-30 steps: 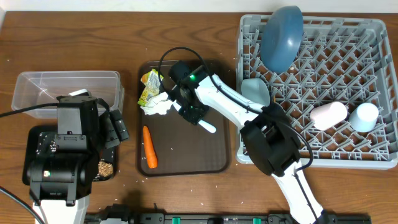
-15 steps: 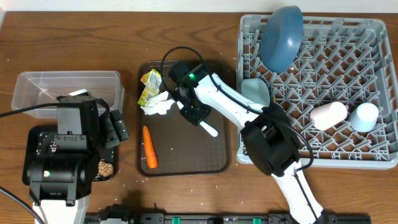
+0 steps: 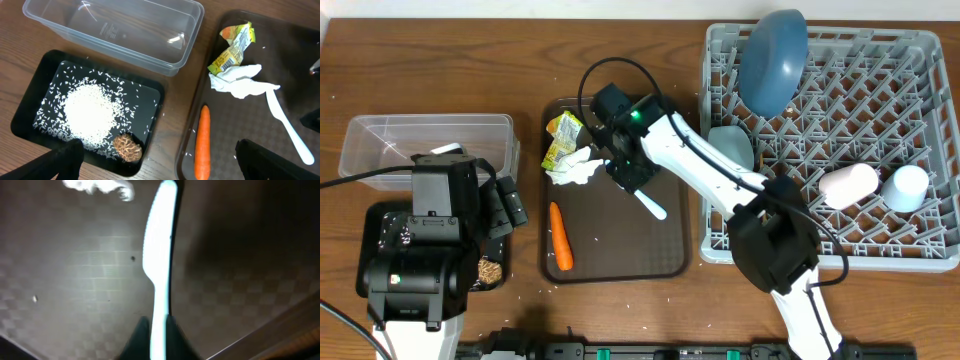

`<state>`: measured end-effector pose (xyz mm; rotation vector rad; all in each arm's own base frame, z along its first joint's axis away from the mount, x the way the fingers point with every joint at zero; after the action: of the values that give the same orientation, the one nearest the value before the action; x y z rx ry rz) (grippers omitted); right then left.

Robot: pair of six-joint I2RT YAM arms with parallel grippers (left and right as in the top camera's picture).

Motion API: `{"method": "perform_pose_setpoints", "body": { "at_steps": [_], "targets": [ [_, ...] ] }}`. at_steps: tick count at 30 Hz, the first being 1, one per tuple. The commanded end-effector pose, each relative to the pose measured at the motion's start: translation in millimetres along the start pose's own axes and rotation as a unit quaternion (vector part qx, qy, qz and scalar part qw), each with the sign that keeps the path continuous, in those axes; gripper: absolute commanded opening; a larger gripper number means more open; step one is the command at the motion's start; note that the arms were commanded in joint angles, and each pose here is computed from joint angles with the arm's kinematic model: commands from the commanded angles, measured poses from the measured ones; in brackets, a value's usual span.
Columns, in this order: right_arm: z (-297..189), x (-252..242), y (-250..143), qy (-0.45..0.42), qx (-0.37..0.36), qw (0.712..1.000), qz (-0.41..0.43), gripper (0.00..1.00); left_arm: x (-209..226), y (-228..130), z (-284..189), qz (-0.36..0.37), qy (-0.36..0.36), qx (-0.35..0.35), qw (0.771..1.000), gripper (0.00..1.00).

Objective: Sort waste into correct bins and load items into the dishwasher rack

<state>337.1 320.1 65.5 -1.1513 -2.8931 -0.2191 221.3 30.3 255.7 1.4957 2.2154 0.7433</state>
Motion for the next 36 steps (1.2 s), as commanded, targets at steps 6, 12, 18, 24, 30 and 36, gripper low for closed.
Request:
{"method": "perform_pose_setpoints", "body": {
  "at_steps": [6,12,18,24,30,36],
  "targets": [
    [5.4,-1.3,-4.6,0.014,-0.005,1.000,-0.019,0.43,2.7,4.0,-3.3,-0.004,0.007,-0.008,1.000,0.98],
    [29.5,-4.2,-21.9,0.015,0.015,1.000,-0.014,0.34,2.7,4.0,-3.3,-0.004,0.007,-0.008,1.000,0.98],
    [45.1,-5.0,-35.2,0.017,0.030,0.999,-0.012,0.29,2.6,4.0,-3.3,-0.004,0.006,-0.008,1.000,0.98],
    [57.0,-5.8,-52.0,0.013,0.053,0.998,-0.011,0.03,2.7,4.0,-3.3,-0.004,0.007,-0.008,1.000,0.98],
    [56.4,-14.2,-51.9,-0.015,0.054,0.998,0.011,0.01,2.7,4.0,-3.3,-0.004,0.007,-0.008,1.000,0.98],
    [45.3,-15.8,-44.5,-0.020,0.045,0.998,0.044,0.01,2.6,4.0,-3.3,-0.004,0.006,-0.008,1.000,0.98]
  ]
}}
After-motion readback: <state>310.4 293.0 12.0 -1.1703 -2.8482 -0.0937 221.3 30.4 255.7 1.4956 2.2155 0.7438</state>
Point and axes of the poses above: each gripper's point midway between its finger pads, its own z axis out along the fingers, its own x axis along the line the jaws close on, y = z × x, the point moved 1 cm from there along -z, back along the fingers, and after that the axes turned 1 degree about -z, right-handed, at the moved point
